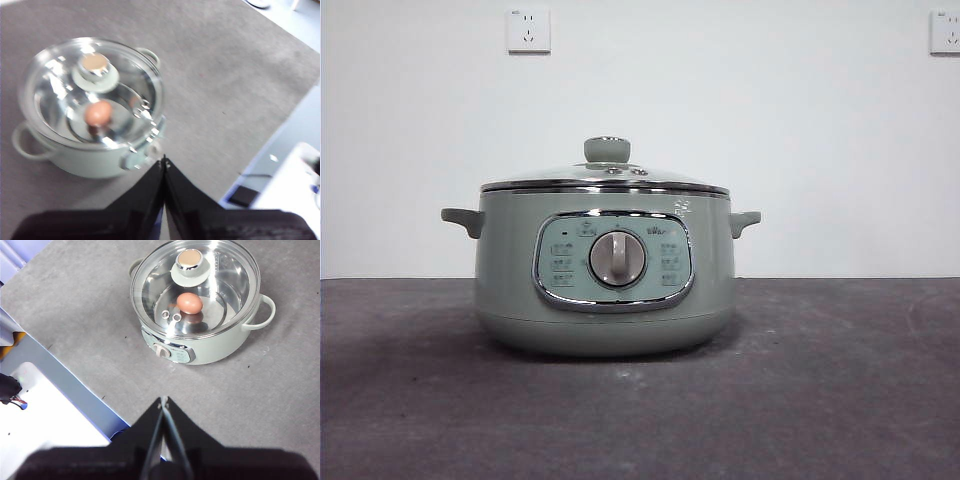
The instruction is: Pick up the egg,open the lid,put the egg in the pot,close the lid
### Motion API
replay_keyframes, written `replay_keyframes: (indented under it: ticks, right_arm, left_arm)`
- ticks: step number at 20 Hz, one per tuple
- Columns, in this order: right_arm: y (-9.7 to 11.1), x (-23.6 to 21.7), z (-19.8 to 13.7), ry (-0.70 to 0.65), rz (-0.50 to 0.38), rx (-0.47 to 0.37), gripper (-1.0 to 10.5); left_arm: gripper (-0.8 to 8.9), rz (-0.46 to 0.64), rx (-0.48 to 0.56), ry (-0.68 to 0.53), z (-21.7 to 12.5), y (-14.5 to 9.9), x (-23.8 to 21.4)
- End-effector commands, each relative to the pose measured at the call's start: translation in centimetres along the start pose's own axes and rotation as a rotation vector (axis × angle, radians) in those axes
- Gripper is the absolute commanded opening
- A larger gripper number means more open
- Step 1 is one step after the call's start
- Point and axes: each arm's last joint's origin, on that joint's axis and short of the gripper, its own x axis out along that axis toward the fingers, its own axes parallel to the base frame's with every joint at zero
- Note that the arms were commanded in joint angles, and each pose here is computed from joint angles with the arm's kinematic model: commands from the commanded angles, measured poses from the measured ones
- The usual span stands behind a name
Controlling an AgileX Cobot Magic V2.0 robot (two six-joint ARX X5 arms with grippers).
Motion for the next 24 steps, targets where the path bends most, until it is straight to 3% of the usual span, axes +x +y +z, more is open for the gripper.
replay_keyframes:
  ticks: [1,3,6,9,12,17,24]
  right_arm:
    - [0.0,0.0,-0.2,0.014,0.0,0.01,0.0]
    - [0.0,0.0,-0.2,0.014,0.0,0.01,0.0]
    - [0.0,0.0,-0.2,0.014,-0.001,0.011,0.0]
    - [0.0,-0.1,-0.2,0.014,-0.001,0.01,0.0]
    - [0.0,0.0,-0.2,0.014,-0.001,0.01,0.0]
    - [0.0,0.0,-0.2,0.014,-0.001,0.01,0.0]
    - [0.0,0.0,-0.2,0.014,-0.001,0.01,0.0]
  left_arm:
    - [-0.03,0.089,0.105,-0.152,0.7,0.5,-1.2]
    - [-0.03,0.174,0.176,-0.357,0.8,1.1,-2.7]
    - [-0.03,0.332,0.213,-0.615,-1.9,2.0,-4.0]
    - [-0.03,0.482,0.242,-0.754,-6.5,2.8,-3.4]
    - [-0.03,0.56,0.223,-0.747,-11.7,3.9,-0.8]
    - [-0.03,0.611,0.104,-0.601,-18.8,6.1,4.5]
    - [-0.03,0.624,0.062,-0.53,-23.7,7.1,7.8]
